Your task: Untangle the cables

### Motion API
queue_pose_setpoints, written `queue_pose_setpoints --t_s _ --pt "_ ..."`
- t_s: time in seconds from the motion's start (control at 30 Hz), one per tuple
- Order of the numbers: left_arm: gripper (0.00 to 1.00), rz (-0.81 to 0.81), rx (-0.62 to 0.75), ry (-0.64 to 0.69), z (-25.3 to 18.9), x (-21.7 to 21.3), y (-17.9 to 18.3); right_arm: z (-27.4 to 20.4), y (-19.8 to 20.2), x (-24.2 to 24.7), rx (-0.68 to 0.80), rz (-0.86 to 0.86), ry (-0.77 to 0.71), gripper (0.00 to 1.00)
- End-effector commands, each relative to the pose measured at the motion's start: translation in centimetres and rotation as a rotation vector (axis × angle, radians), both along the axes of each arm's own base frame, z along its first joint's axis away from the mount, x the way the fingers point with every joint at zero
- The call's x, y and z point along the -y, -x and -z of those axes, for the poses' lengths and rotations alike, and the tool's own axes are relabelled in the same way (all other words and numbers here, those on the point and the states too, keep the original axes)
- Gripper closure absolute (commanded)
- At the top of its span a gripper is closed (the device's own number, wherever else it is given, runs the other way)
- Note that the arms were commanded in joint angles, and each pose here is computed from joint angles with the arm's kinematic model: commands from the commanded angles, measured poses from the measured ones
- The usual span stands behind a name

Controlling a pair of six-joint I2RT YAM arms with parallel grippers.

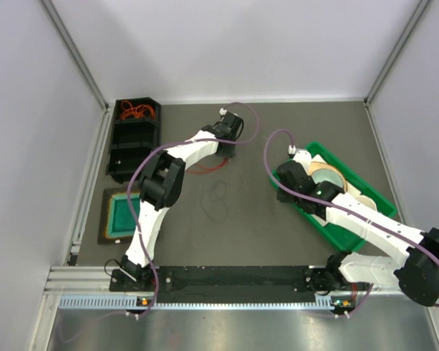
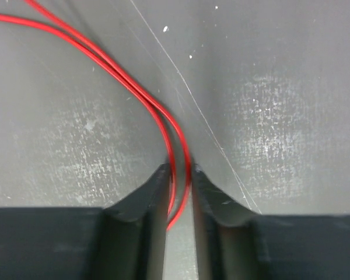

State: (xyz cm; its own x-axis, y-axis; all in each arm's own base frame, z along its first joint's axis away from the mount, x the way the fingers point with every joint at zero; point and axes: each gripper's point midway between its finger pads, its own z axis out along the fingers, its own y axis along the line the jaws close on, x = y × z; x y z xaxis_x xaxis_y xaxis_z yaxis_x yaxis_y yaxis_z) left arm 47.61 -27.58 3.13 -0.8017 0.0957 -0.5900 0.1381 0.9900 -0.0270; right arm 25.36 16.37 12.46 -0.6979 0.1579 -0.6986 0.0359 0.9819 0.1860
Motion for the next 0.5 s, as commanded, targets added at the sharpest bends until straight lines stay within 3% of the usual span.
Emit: queue_pose_setpoints --t_s 0.0,0.03,0.07,0.27,0.4,0.47 --pt "0.8 -0.017 -0.038 -0.048 1.8 -1.0 0.7 -0.9 -0.7 -0.1 0.027 0.012 -0.015 0.85" --pt "0.85 -0.018 -0.04 -0.047 1.9 -1.0 0.7 -1.0 -0.7 -0.2 0.029 0.01 -0.017 0.85" --pt "1.0 -0.024 -0.042 -0.05 2.1 -1.2 0.8 -1.0 -0.7 -0.2 0.027 0.01 -0.015 0.85" --pt "1.0 -0.019 -0.013 0.006 -0.2 -0.5 0.5 -1.1 -0.8 -0.2 0.03 0.011 -0.013 0.85" --pt "1.0 -0.009 0.012 0.26 -4.5 0.8 0.4 -1.1 -0.8 0.0 0.031 0.022 -0.008 0.85" --pt "1.0 -0.002 -0.037 0.387 -4.4 1.0 1.2 -1.1 -0.7 0.2 0.034 0.031 -0.014 0.85"
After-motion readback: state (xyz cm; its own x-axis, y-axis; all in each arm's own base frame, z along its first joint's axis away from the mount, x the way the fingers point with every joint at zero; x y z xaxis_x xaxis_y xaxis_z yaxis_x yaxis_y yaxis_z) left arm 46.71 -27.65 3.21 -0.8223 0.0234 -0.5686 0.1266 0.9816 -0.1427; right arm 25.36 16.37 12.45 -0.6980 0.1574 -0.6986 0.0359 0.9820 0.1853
